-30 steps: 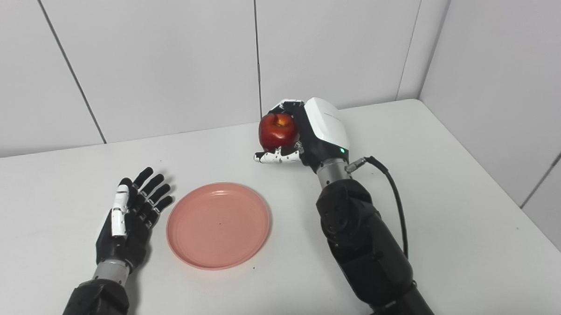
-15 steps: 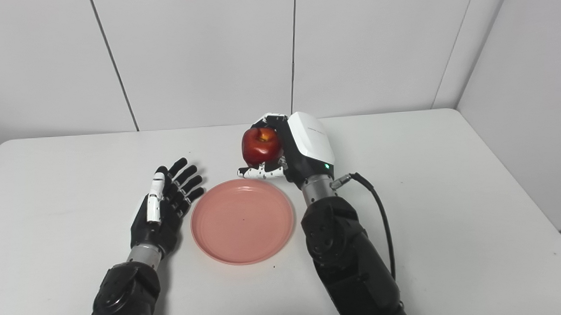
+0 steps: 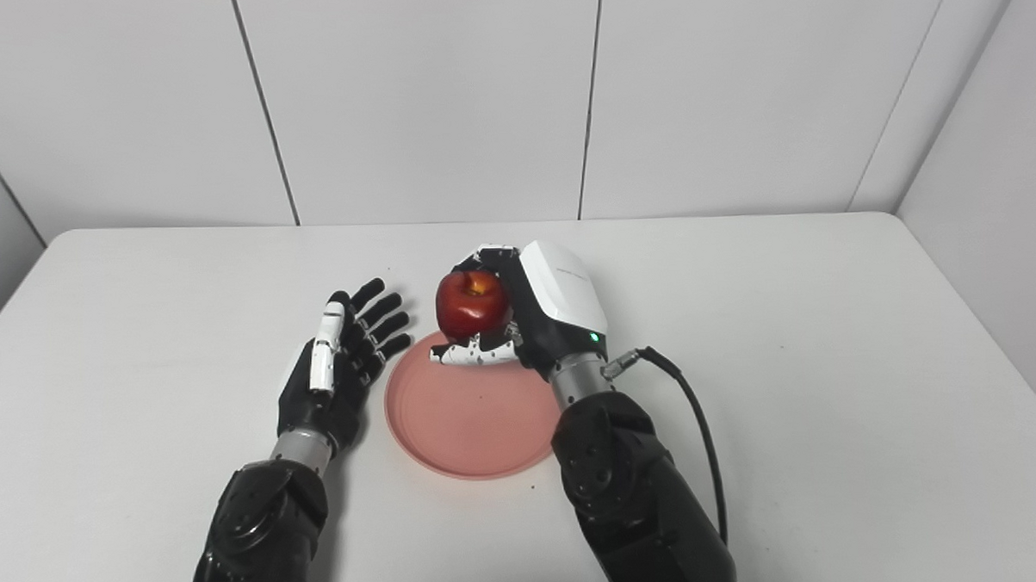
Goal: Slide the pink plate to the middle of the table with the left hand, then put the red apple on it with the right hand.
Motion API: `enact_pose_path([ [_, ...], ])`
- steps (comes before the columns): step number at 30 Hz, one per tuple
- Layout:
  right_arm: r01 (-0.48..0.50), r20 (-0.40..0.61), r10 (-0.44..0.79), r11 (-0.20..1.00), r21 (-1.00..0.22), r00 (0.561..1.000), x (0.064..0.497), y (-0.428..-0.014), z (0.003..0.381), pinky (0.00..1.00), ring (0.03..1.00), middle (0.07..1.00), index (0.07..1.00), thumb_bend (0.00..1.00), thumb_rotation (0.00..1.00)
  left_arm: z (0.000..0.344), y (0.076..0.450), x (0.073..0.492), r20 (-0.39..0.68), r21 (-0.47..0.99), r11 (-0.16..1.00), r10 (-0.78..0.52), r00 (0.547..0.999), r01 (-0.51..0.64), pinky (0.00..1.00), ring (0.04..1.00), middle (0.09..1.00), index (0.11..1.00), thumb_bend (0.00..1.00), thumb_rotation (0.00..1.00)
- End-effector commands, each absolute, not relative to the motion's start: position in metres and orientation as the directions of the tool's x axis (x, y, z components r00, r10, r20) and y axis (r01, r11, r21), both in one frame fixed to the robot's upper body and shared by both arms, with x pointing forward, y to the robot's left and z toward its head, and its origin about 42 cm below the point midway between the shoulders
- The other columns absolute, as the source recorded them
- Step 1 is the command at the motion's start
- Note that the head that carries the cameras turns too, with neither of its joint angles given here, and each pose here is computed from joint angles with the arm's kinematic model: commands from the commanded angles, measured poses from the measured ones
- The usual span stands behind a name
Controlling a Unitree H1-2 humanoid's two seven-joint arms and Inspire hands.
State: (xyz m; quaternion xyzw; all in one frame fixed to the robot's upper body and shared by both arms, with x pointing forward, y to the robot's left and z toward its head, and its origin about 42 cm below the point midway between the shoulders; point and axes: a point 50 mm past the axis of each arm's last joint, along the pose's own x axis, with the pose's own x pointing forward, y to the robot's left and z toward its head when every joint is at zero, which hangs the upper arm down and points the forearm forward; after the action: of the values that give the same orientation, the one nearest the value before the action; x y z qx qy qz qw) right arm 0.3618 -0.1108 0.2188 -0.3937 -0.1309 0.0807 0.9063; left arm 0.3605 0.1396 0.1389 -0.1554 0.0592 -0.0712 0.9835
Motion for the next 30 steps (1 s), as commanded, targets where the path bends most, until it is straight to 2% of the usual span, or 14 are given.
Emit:
enact_pose_path([
  [1,-0.02,0.254,0.29,0.693,-0.72,0.923,0.362,-0.101,0.233,0.26,0.344,0.447,0.488,0.52,0.13,0.147,0.134,0.363,-0.073,-0.306,0.944,-0.151,0.986,0.122,0.81,0.838,0.844,0.832,0.4,1.0],
  [7,-0.051,0.223,0.306,0.684,-0.727,0.926,0.362,-0.099,0.217,0.28,0.366,0.459,0.488,0.51,0.12,0.148,0.134,0.364,-0.069,-0.292,0.949,-0.144,0.987,0.118,0.81,0.837,0.843,0.834,0.4,1.0],
  [8,-0.054,0.22,0.306,0.684,-0.727,0.926,0.362,-0.099,0.215,0.29,0.374,0.442,0.512,0.52,0.05,0.148,0.134,0.363,-0.068,-0.293,0.949,-0.145,0.987,0.119,0.81,0.838,0.843,0.835,0.4,1.0],
  [11,-0.068,0.202,0.313,0.675,-0.735,0.928,0.362,-0.098,0.207,0.29,0.375,0.43,0.528,0.52,0.0,0.148,0.134,0.364,-0.069,-0.29,0.95,-0.142,0.988,0.116,0.8,0.834,0.842,0.834,0.39,1.0],
  [26,-0.127,0.138,0.325,0.675,-0.727,0.936,0.361,-0.098,0.184,0.24,0.334,0.412,0.529,0.52,0.0,0.148,0.133,0.364,-0.067,-0.289,0.95,-0.146,0.987,0.121,0.8,0.835,0.843,0.835,0.38,1.0],
  [28,-0.131,0.13,0.324,0.673,-0.728,0.937,0.361,-0.098,0.182,0.23,0.314,0.46,0.497,0.53,0.0,0.148,0.132,0.364,-0.068,-0.288,0.95,-0.146,0.987,0.121,0.8,0.834,0.843,0.835,0.38,1.0],
  [30,-0.137,0.123,0.325,0.671,-0.728,0.938,0.361,-0.099,0.181,0.23,0.311,0.47,0.491,0.53,0.0,0.148,0.132,0.364,-0.069,-0.288,0.95,-0.147,0.987,0.121,0.81,0.835,0.844,0.837,0.38,1.0],
])
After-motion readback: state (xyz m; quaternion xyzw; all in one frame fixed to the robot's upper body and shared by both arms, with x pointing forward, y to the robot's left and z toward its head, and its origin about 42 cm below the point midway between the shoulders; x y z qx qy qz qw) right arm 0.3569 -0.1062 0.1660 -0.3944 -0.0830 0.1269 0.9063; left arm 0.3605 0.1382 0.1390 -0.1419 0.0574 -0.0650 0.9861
